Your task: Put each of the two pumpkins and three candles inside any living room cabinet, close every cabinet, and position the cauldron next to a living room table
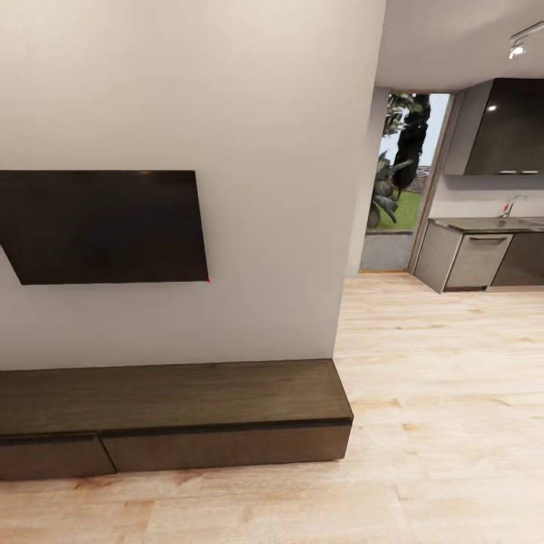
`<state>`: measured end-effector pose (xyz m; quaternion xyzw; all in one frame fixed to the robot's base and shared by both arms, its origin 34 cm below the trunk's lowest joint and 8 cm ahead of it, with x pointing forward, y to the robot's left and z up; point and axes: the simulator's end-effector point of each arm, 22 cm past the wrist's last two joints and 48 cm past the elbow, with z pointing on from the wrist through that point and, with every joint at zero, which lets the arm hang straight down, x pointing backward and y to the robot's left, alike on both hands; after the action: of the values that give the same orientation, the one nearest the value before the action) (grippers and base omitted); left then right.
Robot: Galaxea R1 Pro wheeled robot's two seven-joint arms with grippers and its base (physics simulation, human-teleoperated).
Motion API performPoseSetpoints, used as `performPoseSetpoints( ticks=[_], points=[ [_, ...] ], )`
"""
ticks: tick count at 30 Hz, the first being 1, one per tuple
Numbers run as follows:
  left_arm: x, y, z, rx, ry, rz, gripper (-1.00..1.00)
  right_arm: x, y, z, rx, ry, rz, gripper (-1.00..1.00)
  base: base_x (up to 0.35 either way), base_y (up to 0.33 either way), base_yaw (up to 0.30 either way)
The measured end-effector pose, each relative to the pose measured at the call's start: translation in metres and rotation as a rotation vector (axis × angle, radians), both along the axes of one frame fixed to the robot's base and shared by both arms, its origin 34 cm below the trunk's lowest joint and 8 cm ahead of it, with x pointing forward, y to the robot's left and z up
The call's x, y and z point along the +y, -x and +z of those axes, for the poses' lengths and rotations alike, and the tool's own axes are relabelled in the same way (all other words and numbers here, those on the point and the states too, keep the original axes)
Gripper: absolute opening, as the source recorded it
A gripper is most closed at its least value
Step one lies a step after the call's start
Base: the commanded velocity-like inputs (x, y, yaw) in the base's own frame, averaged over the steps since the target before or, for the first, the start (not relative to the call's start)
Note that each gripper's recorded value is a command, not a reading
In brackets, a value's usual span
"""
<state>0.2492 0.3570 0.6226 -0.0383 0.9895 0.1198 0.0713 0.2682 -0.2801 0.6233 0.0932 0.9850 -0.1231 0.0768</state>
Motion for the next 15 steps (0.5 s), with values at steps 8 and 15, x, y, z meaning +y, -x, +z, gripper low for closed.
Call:
performPoseSetpoints(
  ticks=[8, 15],
  points=[
    [-0.002, 0.0, 0.0, 0.0, 0.005, -0.001, 1.0, -0.001, 0.011, -0.002, 0.014, 0.001, 0.001, 1.0, 0.0, 0.0, 0.0],
    [-0.003, 0.0, 0.0, -0.001, 0.008, 0.0, 1.0, -0.001, 0.015, -0.002, 0.019, 0.002, 0.001, 1.0, 0.0, 0.0, 0.0]
  ],
)
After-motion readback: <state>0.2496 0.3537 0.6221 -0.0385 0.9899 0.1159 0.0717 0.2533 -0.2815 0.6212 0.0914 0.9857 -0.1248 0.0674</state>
